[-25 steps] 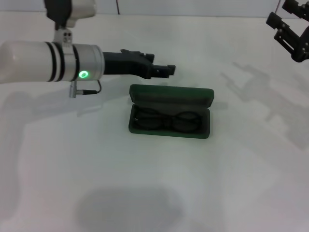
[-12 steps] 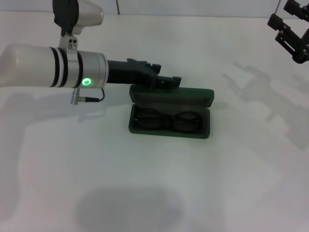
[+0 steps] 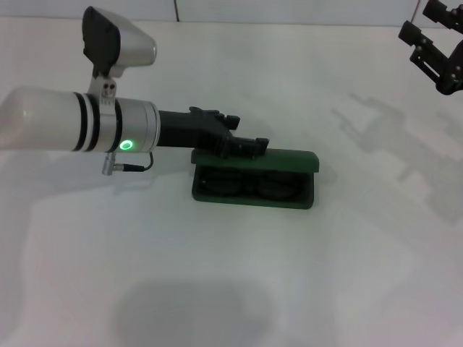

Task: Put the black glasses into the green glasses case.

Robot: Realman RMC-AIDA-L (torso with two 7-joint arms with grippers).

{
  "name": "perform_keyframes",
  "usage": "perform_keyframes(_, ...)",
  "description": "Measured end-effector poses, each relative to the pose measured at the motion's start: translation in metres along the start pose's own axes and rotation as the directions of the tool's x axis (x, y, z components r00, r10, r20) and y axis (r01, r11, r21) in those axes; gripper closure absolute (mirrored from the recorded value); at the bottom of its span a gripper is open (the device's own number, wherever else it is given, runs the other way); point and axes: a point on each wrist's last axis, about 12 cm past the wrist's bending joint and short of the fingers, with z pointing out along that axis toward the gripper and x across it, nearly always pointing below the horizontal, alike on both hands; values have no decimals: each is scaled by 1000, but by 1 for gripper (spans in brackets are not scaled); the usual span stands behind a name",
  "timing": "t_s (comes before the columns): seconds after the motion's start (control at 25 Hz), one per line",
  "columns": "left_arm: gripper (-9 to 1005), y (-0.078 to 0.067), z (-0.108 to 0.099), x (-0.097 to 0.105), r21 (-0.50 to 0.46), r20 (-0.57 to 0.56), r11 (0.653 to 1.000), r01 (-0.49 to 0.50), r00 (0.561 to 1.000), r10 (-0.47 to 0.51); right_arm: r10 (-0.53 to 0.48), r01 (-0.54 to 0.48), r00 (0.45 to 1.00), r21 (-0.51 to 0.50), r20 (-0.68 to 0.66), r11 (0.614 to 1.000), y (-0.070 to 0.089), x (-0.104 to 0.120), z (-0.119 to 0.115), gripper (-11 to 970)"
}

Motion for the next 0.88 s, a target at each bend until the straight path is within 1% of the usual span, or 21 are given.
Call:
perform_keyframes(0.12,158,0,-1,7,-3,-2,1000,-11,1000,11,-1,1,1000,-1,-1,1000,0,0,1,396)
perform_keyframes(0.4,157,-3,-1,12,1,20,999,-47,999,47,-6,6,1000,-6,-5,1000,0,0,2,389)
perform_keyframes(0.48,157,-3,-3,11,2,53,999,-54,997,54,-7,7,1000,-14,-5,1000,1,0,2,387)
perform_keyframes(0.56,157,-6,-8,9,24,126,997,-70,990,66,-12,12,1000,-41,-3,999,4,0,3,385)
perform_keyframes(0.64,157,-12,-21,9,61,257,991,-121,961,102,-34,33,999,-110,-7,993,10,-2,7,383)
perform_keyframes(0.72,157,-18,-36,14,66,382,981,-180,913,142,-57,50,998,-186,-32,981,16,-3,10,381)
perform_keyframes(0.76,157,-21,-46,19,60,445,976,-209,881,162,-66,52,997,-231,-51,971,20,-3,14,381)
perform_keyframes(0.84,157,-28,-62,33,65,513,966,-252,838,184,-62,37,995,-290,-79,956,25,-2,18,379)
perform_keyframes(0.88,157,-31,-69,37,76,532,961,-266,826,186,-51,17,994,-324,-96,946,29,-1,21,378)
